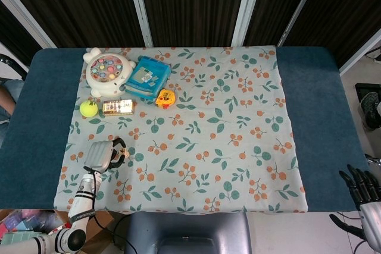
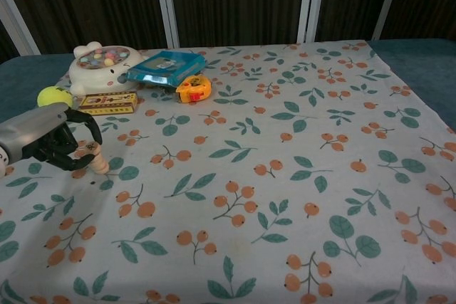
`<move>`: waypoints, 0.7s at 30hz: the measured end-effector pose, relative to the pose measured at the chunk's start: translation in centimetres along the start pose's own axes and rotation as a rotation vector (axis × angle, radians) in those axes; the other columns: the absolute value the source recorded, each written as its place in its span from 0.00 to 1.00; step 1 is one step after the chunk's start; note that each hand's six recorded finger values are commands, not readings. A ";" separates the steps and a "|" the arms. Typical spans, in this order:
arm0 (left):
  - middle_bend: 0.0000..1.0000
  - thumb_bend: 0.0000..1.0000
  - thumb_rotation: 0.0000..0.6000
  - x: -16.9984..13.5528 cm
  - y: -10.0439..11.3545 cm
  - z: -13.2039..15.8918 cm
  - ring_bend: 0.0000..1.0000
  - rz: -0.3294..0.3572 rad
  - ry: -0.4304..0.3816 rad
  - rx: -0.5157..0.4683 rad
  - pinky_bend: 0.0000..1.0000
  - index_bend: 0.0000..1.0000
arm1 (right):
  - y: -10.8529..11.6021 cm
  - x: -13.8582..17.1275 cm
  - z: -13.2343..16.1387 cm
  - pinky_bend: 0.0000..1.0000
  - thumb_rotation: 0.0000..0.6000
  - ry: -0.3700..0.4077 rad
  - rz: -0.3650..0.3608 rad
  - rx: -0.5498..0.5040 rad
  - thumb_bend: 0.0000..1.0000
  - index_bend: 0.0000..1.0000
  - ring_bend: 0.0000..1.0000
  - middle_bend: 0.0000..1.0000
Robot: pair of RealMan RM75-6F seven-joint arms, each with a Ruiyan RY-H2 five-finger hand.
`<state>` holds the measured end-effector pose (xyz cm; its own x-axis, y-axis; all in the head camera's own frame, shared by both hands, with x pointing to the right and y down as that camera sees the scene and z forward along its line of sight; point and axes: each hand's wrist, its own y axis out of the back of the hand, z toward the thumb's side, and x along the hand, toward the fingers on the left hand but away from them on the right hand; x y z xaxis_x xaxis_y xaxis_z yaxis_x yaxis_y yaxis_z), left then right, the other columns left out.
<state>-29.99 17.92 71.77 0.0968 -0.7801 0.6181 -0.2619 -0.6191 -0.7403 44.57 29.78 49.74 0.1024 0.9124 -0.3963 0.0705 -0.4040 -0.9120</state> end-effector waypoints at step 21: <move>1.00 0.40 1.00 -0.1 0.0 -0.4 1.00 -0.021 0.006 0.005 1.00 0.28 | 0.0 0.0 0.0 0.03 1.00 -0.001 0.000 0.001 0.20 0.00 0.00 0.00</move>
<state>-30.35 18.00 71.80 0.0967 -0.7666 0.6348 -0.2550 -0.6356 -0.7287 44.55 29.77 49.76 0.1010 0.9125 -0.3964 0.0697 -0.4039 -0.9121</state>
